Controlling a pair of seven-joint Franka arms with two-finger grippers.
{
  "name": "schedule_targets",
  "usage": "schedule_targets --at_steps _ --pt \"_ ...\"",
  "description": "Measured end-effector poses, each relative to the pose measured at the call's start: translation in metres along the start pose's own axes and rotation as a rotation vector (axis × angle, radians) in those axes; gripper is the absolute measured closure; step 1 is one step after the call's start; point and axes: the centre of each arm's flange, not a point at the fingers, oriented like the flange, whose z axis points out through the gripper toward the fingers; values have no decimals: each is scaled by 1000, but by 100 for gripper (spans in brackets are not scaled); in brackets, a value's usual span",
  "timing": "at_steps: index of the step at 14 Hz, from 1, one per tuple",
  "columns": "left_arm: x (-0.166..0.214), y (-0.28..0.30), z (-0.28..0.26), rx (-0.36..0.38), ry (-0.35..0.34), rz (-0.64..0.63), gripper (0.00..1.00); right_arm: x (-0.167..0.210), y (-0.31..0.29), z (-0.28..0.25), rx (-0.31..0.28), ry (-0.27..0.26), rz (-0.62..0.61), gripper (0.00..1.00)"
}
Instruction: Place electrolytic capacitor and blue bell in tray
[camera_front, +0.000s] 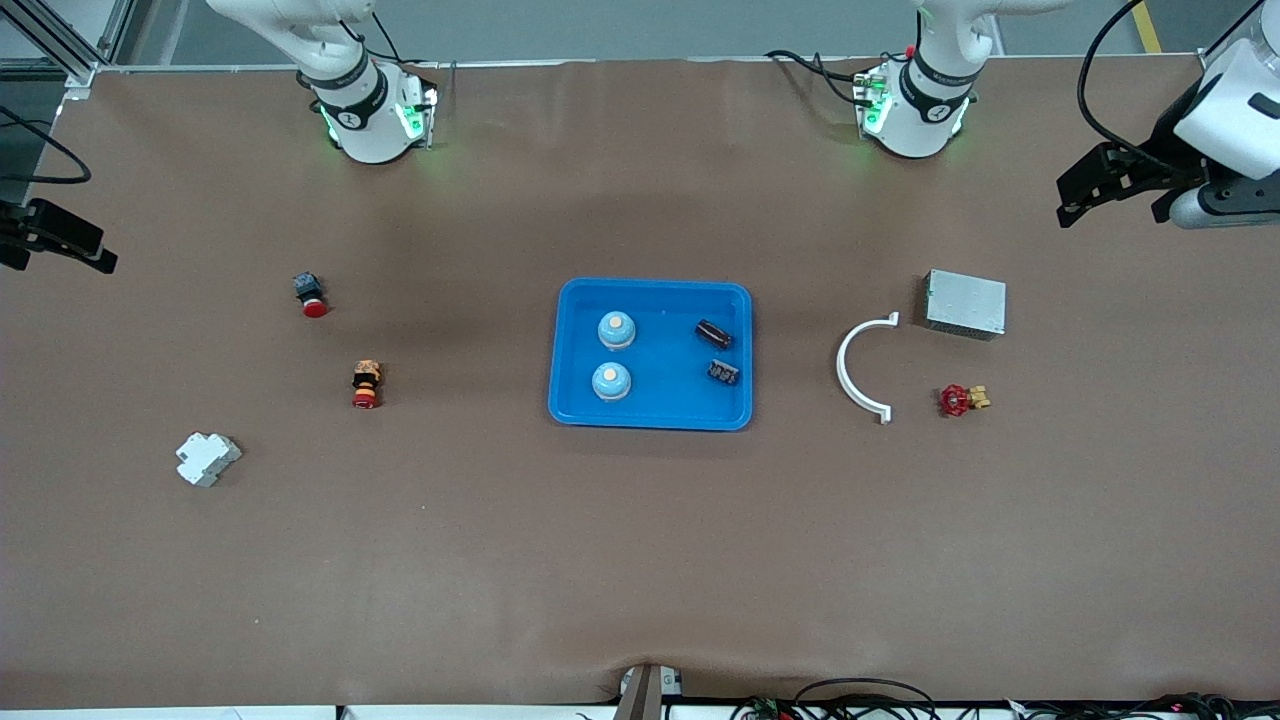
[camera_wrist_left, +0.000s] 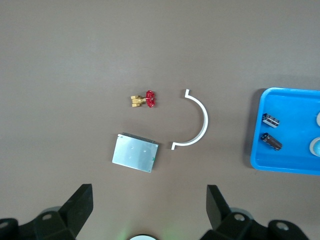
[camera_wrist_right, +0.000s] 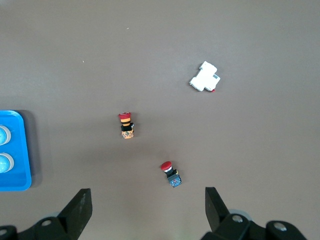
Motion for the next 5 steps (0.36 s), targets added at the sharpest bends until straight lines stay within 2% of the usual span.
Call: schedule_targets --at_steps 5 --pt "10 -17 7 -15 -15 -33 0 0 0 0 0 -1 0 0"
